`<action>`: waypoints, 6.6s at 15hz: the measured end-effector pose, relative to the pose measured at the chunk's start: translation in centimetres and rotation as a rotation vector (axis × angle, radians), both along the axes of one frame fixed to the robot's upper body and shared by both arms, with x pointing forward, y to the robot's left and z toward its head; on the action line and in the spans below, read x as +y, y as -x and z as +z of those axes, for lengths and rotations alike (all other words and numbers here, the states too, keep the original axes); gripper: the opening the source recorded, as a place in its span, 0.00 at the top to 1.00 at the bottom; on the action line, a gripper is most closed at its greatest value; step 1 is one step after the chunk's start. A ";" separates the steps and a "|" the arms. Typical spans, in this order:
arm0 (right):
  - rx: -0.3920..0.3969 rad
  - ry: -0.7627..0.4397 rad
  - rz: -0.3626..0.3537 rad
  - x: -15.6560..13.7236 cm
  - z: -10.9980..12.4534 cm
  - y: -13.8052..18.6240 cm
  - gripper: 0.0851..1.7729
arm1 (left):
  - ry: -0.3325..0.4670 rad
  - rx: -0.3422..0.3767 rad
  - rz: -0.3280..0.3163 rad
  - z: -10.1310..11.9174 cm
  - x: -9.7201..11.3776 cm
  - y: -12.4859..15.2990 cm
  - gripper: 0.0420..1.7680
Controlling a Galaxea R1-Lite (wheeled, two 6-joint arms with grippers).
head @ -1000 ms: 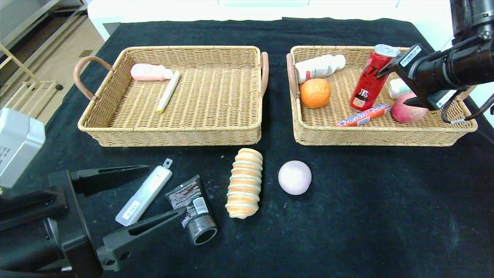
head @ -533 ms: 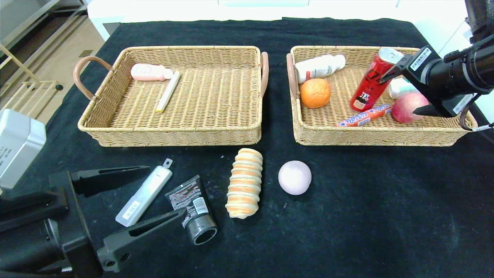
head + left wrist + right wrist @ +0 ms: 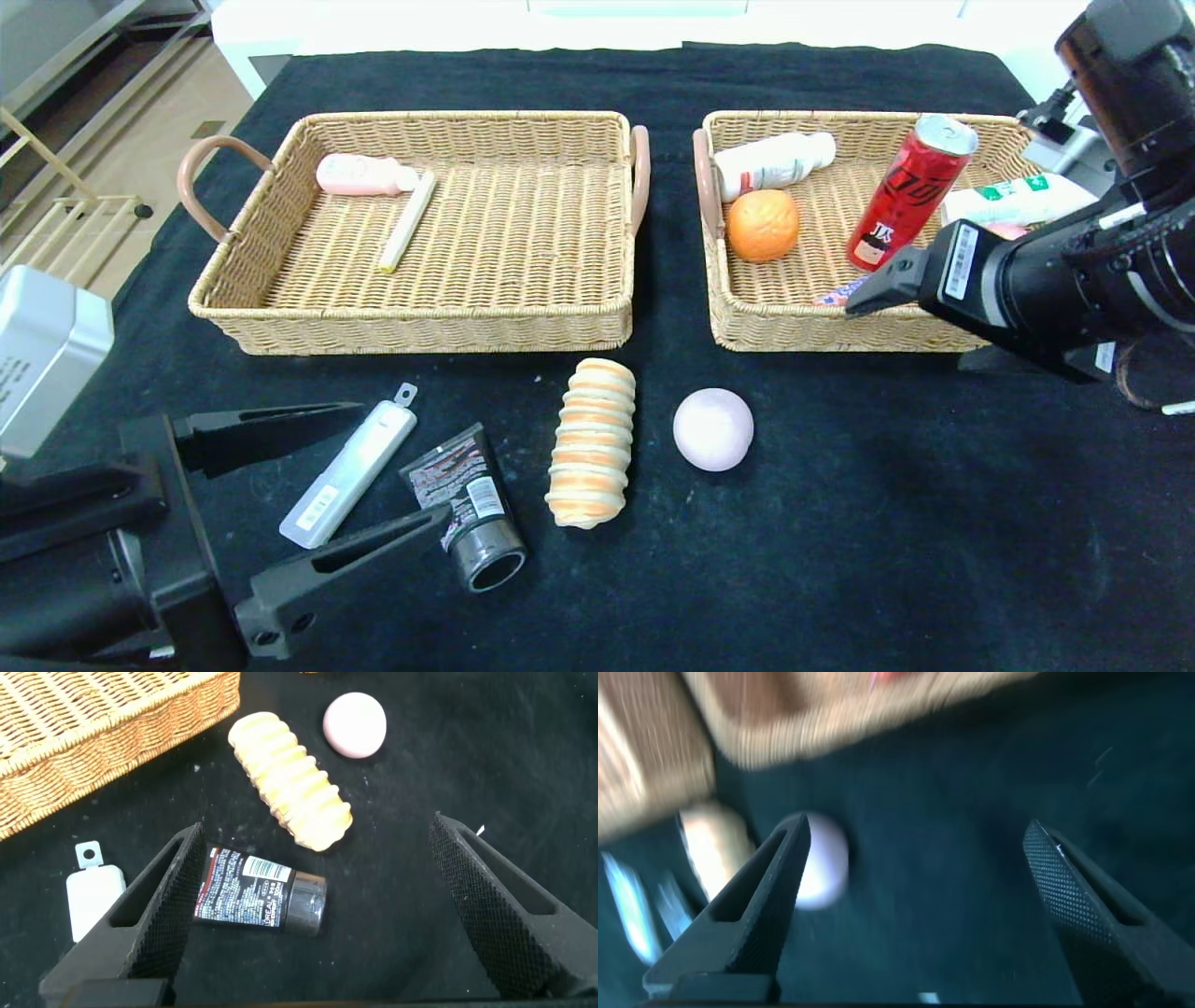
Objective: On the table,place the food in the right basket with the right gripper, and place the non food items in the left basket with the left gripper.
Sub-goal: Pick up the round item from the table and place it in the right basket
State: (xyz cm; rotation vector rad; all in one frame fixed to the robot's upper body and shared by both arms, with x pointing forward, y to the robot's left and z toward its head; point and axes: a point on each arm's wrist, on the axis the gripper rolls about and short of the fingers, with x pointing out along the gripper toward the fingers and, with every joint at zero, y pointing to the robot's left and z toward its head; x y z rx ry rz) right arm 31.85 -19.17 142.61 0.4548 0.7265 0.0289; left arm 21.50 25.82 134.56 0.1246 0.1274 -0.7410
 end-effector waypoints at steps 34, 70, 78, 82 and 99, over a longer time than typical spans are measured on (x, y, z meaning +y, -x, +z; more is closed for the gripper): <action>0.018 0.315 0.149 14.1 -8.1 -2.7 0.04 | 0.010 -0.053 0.040 0.8 0.8 0.3 0.03; 0.024 0.377 0.212 11.4 -4.7 0.6 0.95 | 0.004 -0.046 0.039 0.6 0.7 0.2 0.03; -0.145 0.365 0.183 8.8 -0.4 0.3 0.95 | -0.009 -0.034 0.034 0.4 0.6 0.1 0.03; -0.280 0.363 0.112 7.9 1.1 -1.7 0.95 | -0.007 -0.039 0.034 0.4 0.6 0.1 0.03; -0.365 0.419 -0.008 6.6 -0.2 -7.8 0.95 | -0.008 -0.046 0.036 0.5 0.7 0.1 0.03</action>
